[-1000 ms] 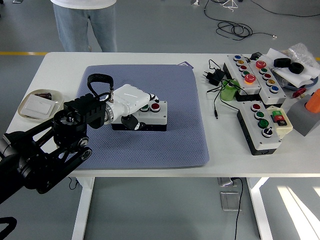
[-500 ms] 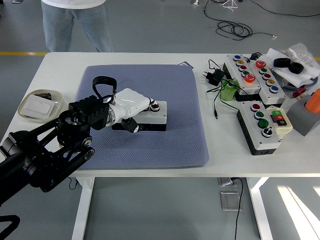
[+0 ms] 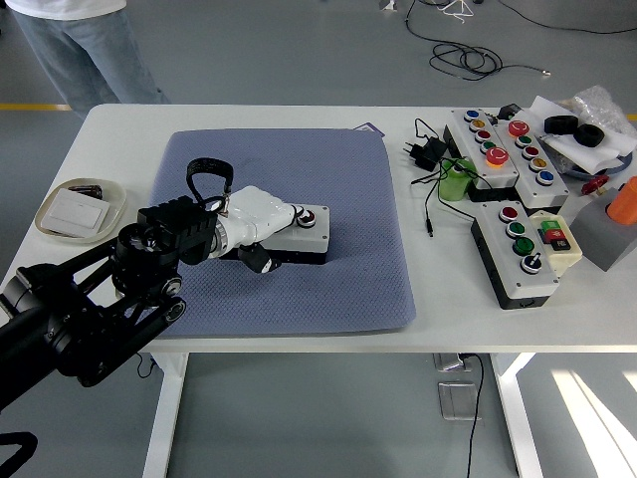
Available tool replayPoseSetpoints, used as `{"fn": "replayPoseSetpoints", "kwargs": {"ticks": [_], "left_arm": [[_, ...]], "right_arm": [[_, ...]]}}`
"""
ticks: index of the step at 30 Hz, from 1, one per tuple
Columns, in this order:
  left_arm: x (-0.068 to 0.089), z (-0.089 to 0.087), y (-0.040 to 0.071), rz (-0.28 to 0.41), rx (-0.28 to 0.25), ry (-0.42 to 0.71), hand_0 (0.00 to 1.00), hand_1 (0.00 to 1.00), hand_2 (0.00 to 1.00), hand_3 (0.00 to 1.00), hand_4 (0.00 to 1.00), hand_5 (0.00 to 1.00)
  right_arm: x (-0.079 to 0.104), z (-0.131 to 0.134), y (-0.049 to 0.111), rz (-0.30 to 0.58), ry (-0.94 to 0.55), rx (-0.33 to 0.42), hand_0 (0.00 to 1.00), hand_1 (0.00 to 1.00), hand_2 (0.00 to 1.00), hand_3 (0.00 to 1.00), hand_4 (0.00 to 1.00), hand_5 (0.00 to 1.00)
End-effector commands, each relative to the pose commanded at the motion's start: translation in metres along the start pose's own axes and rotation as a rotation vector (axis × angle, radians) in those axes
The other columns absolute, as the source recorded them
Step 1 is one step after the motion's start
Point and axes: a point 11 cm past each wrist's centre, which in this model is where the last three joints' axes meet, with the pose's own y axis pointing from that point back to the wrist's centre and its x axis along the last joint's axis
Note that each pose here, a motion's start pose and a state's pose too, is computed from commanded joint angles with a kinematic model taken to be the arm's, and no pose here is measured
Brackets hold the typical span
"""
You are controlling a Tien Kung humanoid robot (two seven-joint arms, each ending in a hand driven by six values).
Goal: Pick up the button,place it on the desk,press the button,press the button
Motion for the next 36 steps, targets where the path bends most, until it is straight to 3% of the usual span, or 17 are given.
{"fn": "replayPoseSetpoints", "kwargs": {"ticks": [7, 8, 13, 14, 19, 20, 25, 26, 31, 32, 36], "left_arm": [[0.027, -0.007, 0.010, 0.130, 0.016, 0.039, 0.002, 0.026, 0.057, 0.842, 0.734, 0.151], [0.035, -0.009, 0.014, 0.175, 0.022, 0.050, 0.002, 0.028, 0.064, 0.892, 0.746, 0.150], [0.060, -0.014, 0.024, 0.340, 0.028, 0.151, 0.002, 0.028, 0.064, 0.892, 0.746, 0.150], [0.064, -0.015, 0.027, 0.379, 0.022, 0.194, 0.076, 0.217, 0.260, 0.929, 0.844, 0.528], [0.082, -0.023, 0.038, 0.554, -0.012, 0.427, 0.076, 0.217, 0.260, 0.929, 0.844, 0.528], [0.085, -0.026, 0.041, 0.593, -0.021, 0.481, 0.584, 0.691, 0.758, 0.914, 0.798, 0.868], [0.090, -0.038, 0.050, 0.683, -0.064, 0.706, 0.584, 0.691, 0.758, 0.914, 0.798, 0.868], [0.090, -0.040, 0.051, 0.695, -0.070, 0.748, 0.754, 0.811, 0.873, 0.897, 0.750, 0.998], [0.087, -0.056, 0.057, 0.740, -0.088, 0.978, 0.754, 0.811, 0.873, 0.897, 0.750, 0.998], [0.086, -0.058, 0.057, 0.739, -0.090, 1.018, 0.811, 0.851, 0.910, 0.911, 0.732, 0.998], [0.081, -0.074, 0.058, 0.743, -0.097, 1.179, 0.811, 0.851, 0.910, 0.911, 0.732, 0.998]], "right_arm": [[0.000, -0.001, 0.000, 0.000, 0.007, 0.001, 0.787, 0.797, 0.817, 0.751, 0.412, 0.479], [0.000, -0.001, 0.000, 0.000, 0.005, 0.002, 0.787, 0.797, 0.817, 0.751, 0.412, 0.479], [-0.001, -0.004, 0.001, -0.002, -0.001, 0.007, 0.787, 0.797, 0.817, 0.751, 0.412, 0.479], [-0.001, -0.005, 0.001, -0.002, 0.000, 0.008, 0.787, 0.797, 0.817, 0.751, 0.412, 0.479], [-0.001, -0.006, 0.001, -0.002, 0.001, 0.011, 0.787, 0.797, 0.817, 0.751, 0.412, 0.479], [-0.001, -0.006, 0.001, -0.002, 0.001, 0.011, 0.787, 0.797, 0.817, 0.751, 0.412, 0.479], [-0.002, -0.007, 0.001, -0.003, 0.001, 0.011, 0.787, 0.797, 0.817, 0.751, 0.412, 0.479], [-0.002, -0.007, 0.001, -0.003, 0.001, 0.012, 0.787, 0.797, 0.817, 0.751, 0.412, 0.479], [-0.003, -0.008, 0.002, -0.005, 0.000, 0.015, 0.787, 0.797, 0.817, 0.751, 0.412, 0.479], [-0.003, -0.009, 0.002, -0.005, 0.000, 0.015, 0.787, 0.797, 0.817, 0.751, 0.412, 0.479], [-0.003, -0.009, 0.002, -0.005, 0.001, 0.017, 0.787, 0.797, 0.817, 0.751, 0.412, 0.479]]}}
